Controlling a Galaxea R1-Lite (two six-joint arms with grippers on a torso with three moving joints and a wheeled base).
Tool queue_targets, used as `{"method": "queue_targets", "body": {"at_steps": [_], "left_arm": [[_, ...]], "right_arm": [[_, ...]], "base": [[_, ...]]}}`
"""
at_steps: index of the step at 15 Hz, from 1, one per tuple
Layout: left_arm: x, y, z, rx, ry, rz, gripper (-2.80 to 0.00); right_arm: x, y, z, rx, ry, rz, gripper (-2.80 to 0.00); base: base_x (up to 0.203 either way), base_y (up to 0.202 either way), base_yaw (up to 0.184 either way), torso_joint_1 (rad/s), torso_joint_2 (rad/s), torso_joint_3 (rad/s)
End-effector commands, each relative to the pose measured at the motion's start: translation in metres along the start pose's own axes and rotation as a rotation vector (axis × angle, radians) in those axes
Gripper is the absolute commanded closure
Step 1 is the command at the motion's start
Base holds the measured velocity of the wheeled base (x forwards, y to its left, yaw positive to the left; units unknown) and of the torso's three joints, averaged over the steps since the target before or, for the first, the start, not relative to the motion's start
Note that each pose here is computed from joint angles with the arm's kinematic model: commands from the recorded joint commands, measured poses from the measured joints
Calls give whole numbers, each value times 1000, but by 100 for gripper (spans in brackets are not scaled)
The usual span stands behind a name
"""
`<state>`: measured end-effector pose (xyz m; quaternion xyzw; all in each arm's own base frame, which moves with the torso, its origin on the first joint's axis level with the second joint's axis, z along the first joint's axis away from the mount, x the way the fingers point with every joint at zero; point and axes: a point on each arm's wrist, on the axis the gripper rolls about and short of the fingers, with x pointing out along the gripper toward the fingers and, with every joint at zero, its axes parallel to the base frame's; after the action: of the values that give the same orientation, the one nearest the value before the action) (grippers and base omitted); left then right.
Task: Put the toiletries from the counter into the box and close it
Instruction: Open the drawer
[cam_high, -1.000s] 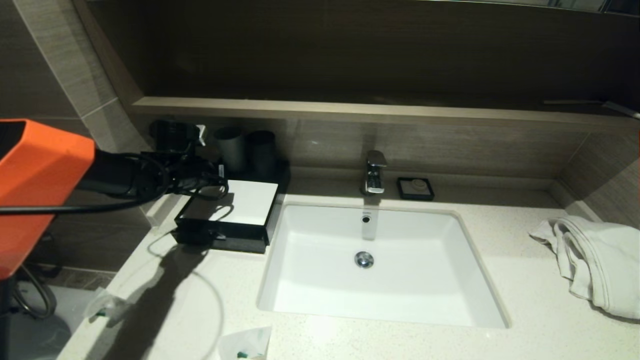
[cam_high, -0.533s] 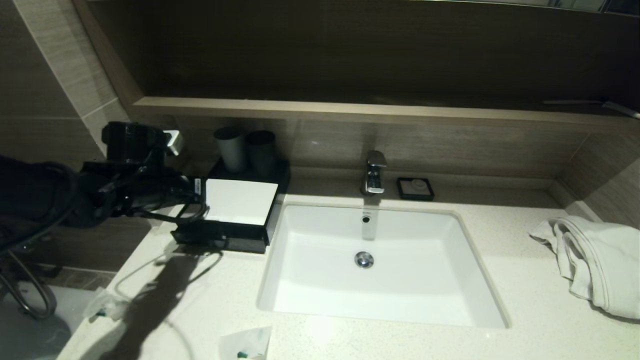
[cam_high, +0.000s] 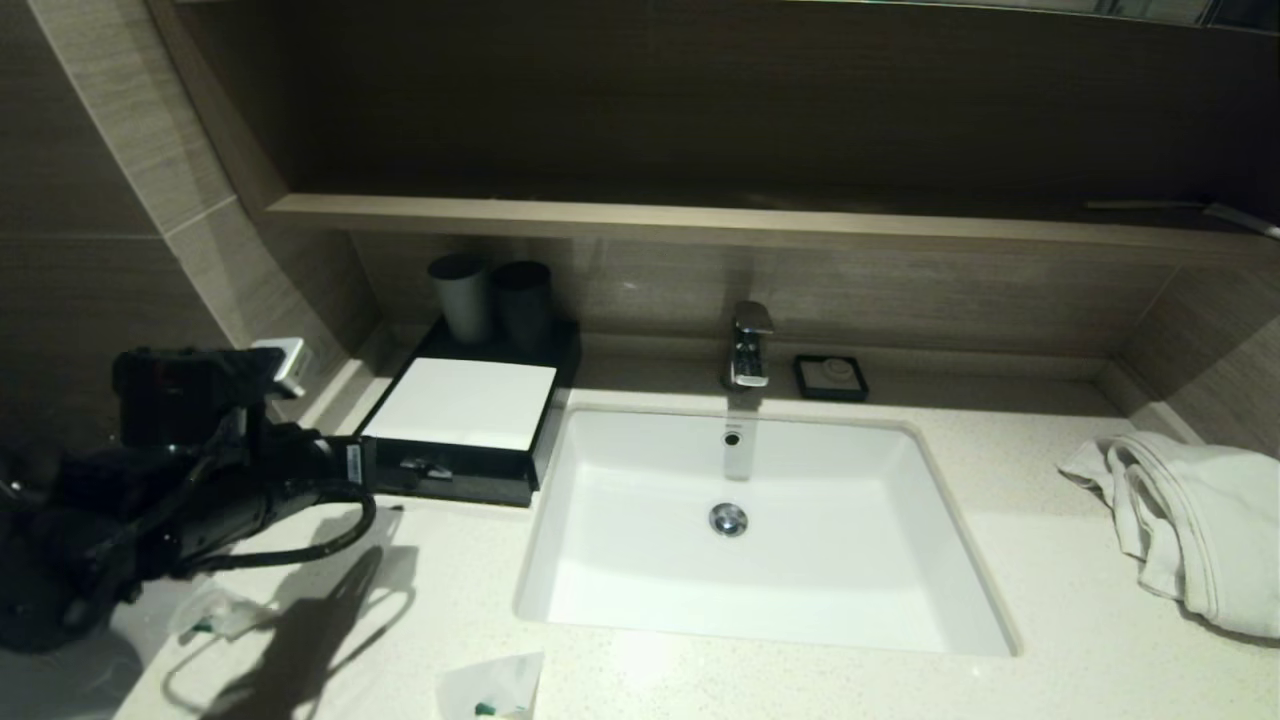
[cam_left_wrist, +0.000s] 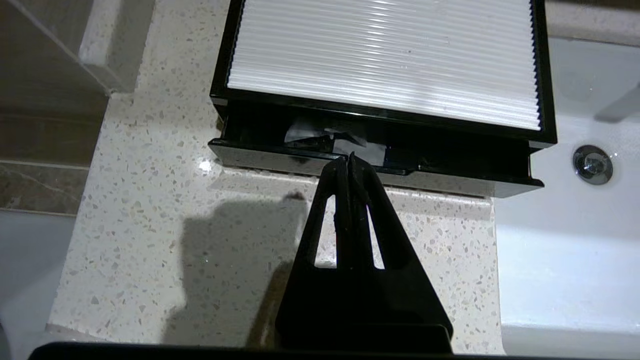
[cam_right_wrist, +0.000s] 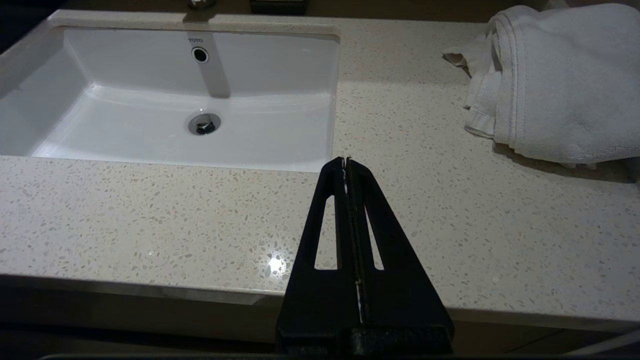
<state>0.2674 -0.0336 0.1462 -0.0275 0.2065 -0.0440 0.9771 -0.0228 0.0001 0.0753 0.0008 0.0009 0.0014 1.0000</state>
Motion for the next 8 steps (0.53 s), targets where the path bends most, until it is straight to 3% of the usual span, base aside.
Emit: {"method": "queue_targets", "body": {"at_steps": [1,8], "left_arm": [[-5,1,-12,-9,-52,-7,0],[2,1,-28,-10,5,-35,0]], "right_arm": [[0,0,0,0,0,0,0],[0,0,0,0,0,0,0]], "base": [[0,0,0,0,0,0],[0,0,0,0,0,0]]}}
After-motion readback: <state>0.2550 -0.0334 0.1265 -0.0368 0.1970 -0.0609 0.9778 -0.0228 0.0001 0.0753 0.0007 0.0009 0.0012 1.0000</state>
